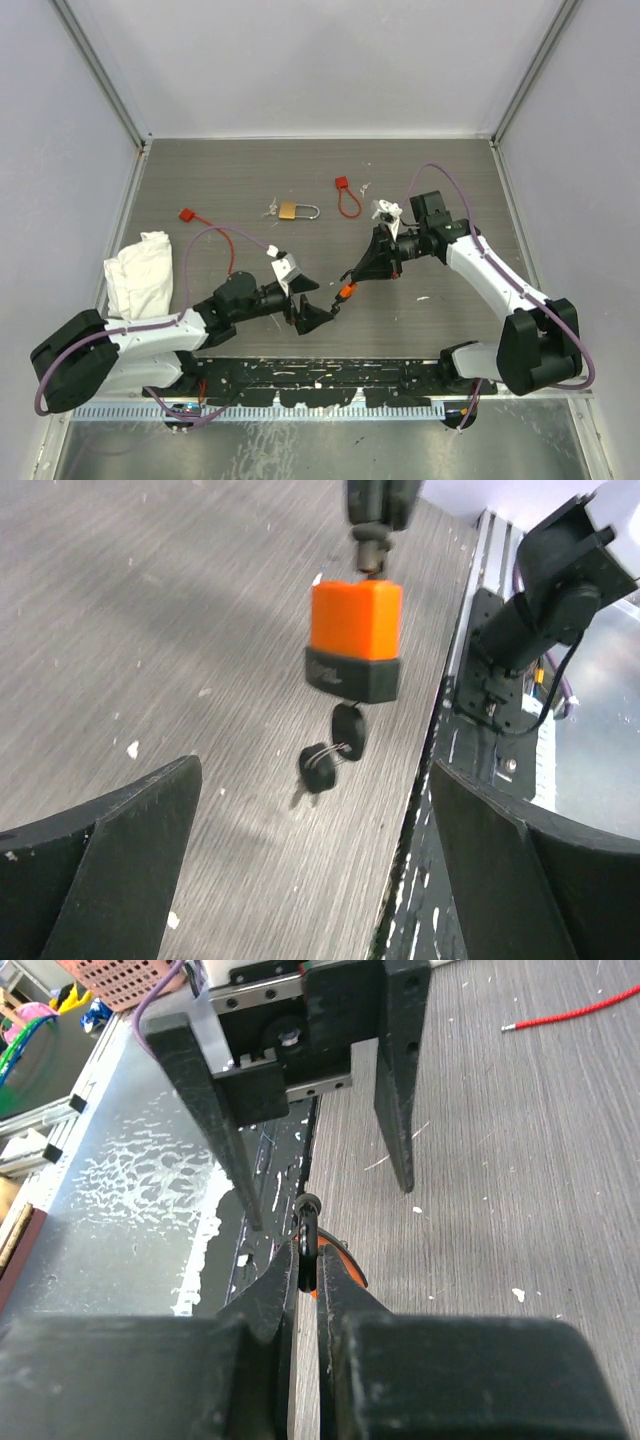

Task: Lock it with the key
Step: Lock the lock.

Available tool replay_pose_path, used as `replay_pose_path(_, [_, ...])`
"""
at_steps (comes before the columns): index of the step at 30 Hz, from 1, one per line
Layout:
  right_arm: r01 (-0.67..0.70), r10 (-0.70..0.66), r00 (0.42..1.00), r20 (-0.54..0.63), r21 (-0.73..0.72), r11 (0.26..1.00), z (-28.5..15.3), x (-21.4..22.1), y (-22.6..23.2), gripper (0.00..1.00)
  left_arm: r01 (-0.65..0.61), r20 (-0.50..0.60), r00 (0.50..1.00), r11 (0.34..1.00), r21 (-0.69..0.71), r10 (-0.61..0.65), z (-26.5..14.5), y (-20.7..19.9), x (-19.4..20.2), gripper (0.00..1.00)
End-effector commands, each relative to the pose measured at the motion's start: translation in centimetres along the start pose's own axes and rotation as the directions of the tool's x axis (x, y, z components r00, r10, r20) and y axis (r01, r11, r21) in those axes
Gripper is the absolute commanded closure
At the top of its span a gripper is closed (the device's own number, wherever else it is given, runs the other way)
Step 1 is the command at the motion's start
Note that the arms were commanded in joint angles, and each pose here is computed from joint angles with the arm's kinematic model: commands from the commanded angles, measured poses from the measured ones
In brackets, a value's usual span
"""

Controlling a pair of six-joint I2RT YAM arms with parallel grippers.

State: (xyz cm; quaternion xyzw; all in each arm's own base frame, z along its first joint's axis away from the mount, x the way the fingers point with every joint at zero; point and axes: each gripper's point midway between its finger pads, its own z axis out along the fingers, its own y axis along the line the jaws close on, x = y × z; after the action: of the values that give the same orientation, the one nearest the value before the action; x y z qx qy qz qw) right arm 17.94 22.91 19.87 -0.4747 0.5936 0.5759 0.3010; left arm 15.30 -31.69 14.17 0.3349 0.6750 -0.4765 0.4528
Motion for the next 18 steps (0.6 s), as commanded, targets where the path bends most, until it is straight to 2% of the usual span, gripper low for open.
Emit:
replay_pose_path(1, [0.088,-0.084,0.993,0.079,-0.056,0.995,-0.6,-3.7,2.0,0.99,-0.168,0.274,0.945,0.984,-0.060,0.178,1.2,-2.0,-7.0,0.02])
replay_pose_path(4, [0.064,-0.060,0.995,0.078,-0.048,0.997,-0.8,-3.5,1.5,0.99,-0.216,0.267,0.928,0.960,-0.180,0.259,2.2,-1.7,-7.2,0.02])
replay_pose_path(8, [0.051,-0.048,0.996,0.078,-0.040,0.998,-0.9,-3.5,1.2,0.99,-0.206,0.305,0.911,0.946,-0.249,0.279,3.0,-1.4,-8.0,0.02])
replay_pose_path(12, [0.047,-0.044,0.996,0.078,-0.034,0.998,-1.0,-3.5,1.1,0.99,-0.199,0.280,0.918,0.937,-0.286,0.281,4.3,-1.1,-7.3,0.12])
replay_pose_path(18, [0.030,-0.028,0.997,0.075,-0.028,0.999,-1.0,-3.3,0.8,0.99,-0.163,0.281,0.926,0.939,-0.302,0.251,5.7,-0.6,-6.5,0.36])
